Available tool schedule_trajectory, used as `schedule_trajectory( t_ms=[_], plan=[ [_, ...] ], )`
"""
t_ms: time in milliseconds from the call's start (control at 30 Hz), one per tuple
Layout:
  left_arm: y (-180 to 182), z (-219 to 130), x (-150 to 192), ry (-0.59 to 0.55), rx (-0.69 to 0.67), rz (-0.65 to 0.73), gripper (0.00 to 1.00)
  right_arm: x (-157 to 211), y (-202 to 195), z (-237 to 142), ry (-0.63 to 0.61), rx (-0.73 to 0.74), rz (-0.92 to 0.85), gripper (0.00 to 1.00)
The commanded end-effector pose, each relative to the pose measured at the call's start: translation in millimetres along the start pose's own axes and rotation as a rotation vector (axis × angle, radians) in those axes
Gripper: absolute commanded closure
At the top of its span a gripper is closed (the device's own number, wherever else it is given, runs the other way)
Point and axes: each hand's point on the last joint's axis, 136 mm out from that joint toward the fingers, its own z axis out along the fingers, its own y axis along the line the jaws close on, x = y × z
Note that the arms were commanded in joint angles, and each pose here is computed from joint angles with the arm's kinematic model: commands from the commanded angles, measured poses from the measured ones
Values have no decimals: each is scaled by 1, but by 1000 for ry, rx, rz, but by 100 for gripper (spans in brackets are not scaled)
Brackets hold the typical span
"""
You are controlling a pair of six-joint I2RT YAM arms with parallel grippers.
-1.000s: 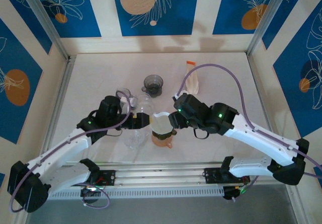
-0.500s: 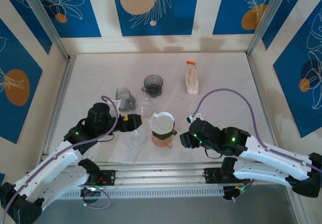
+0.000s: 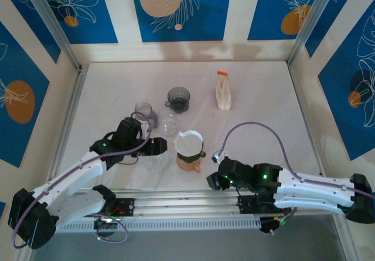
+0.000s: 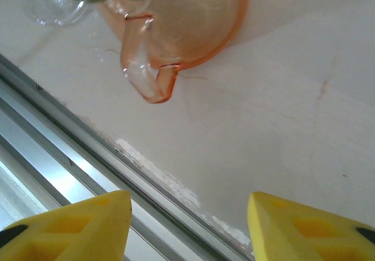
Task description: Place the coffee filter in the dripper
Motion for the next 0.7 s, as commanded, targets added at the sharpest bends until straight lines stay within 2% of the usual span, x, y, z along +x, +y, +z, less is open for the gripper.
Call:
schedule_trajectory(
  t_ms=[0,333,667],
  plan=[
    [-5,1,-3,6,34,-13,40,-21,14,7,-120,-38,-21,45],
    [-1,14,5,58,52,-67,55,-13,14,28,-145,-43,-41,45],
    [-2,12,0,47,43,-72,52,-20,15,37,-200,-47,-53,43]
  ],
)
